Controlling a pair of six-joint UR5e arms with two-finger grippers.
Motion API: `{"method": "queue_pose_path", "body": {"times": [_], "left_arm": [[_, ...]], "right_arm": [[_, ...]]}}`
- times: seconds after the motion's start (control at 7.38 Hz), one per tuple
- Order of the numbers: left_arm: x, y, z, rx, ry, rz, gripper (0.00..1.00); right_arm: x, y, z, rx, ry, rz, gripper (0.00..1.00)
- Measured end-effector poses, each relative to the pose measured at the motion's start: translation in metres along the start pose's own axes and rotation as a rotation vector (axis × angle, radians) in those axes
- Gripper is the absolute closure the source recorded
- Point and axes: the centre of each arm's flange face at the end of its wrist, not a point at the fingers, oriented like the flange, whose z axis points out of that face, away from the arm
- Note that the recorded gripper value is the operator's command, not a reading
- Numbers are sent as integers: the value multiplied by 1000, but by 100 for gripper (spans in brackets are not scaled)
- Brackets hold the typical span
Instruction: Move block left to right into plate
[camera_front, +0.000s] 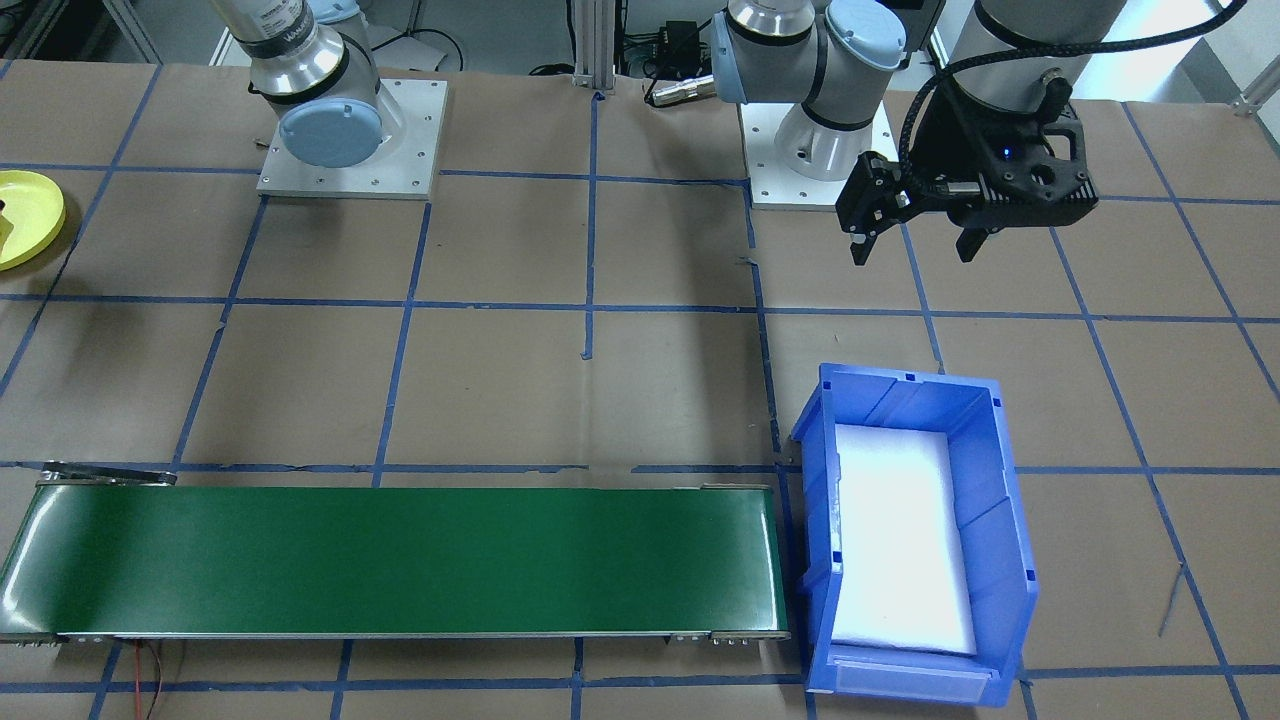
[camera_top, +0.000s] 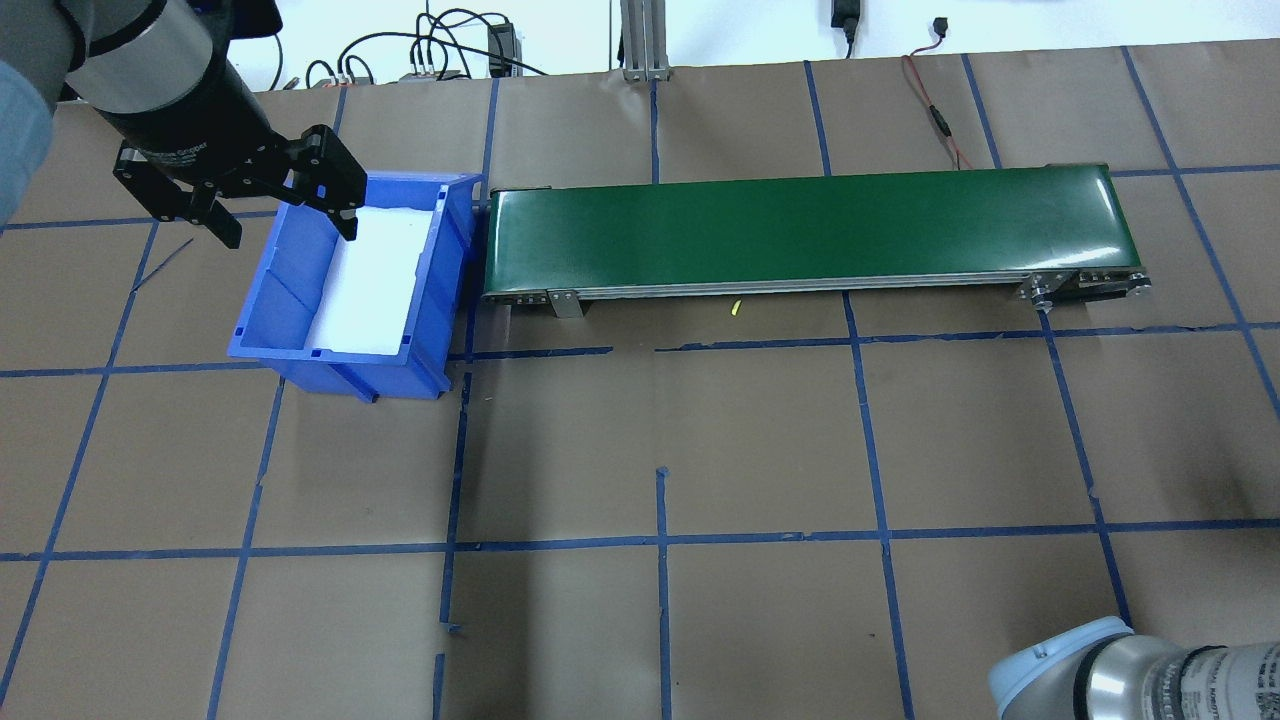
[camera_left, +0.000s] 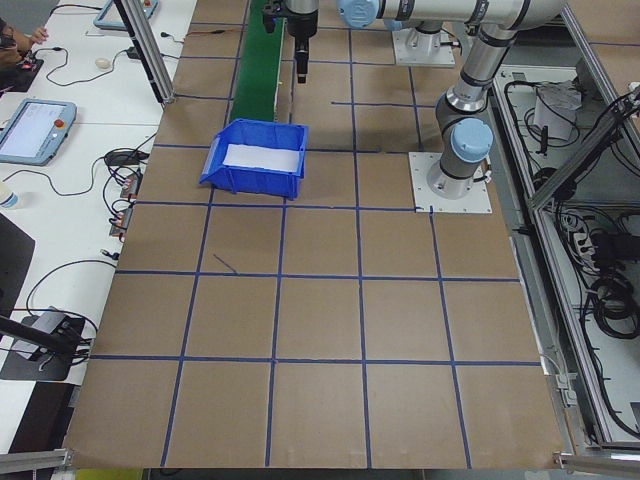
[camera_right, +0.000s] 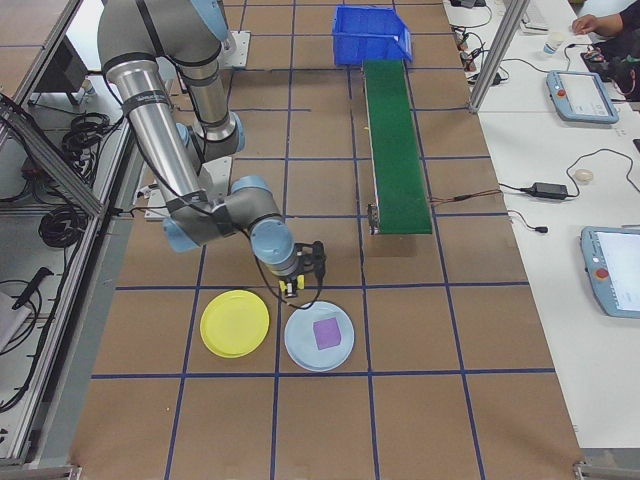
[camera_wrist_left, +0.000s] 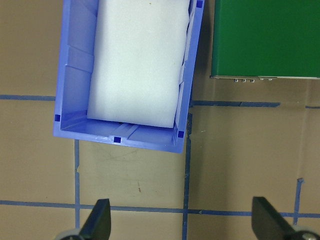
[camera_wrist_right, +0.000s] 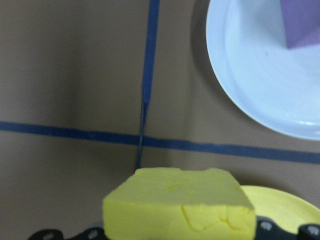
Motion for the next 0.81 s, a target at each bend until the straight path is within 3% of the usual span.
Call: {"method": "queue_pose_path", "body": {"times": [0.14,0.27,0.54,0.68,0.81], "left_arm": [[0,0,0,0,0,0,0],[0,0,0,1,0,0,0],[0,0,0,1,0,0,0],[0,0,0,1,-1,0,0],[0,0,0,1,-1,0,0]], "right_arm": [[16,29,3,2,10,-2,48],[28,44,8,-10,29,-2,44],[37,54,15,-31,39,4,30],[39,55,16,-33,40,5,0],[41,56,17,-35,42,6,0]]}}
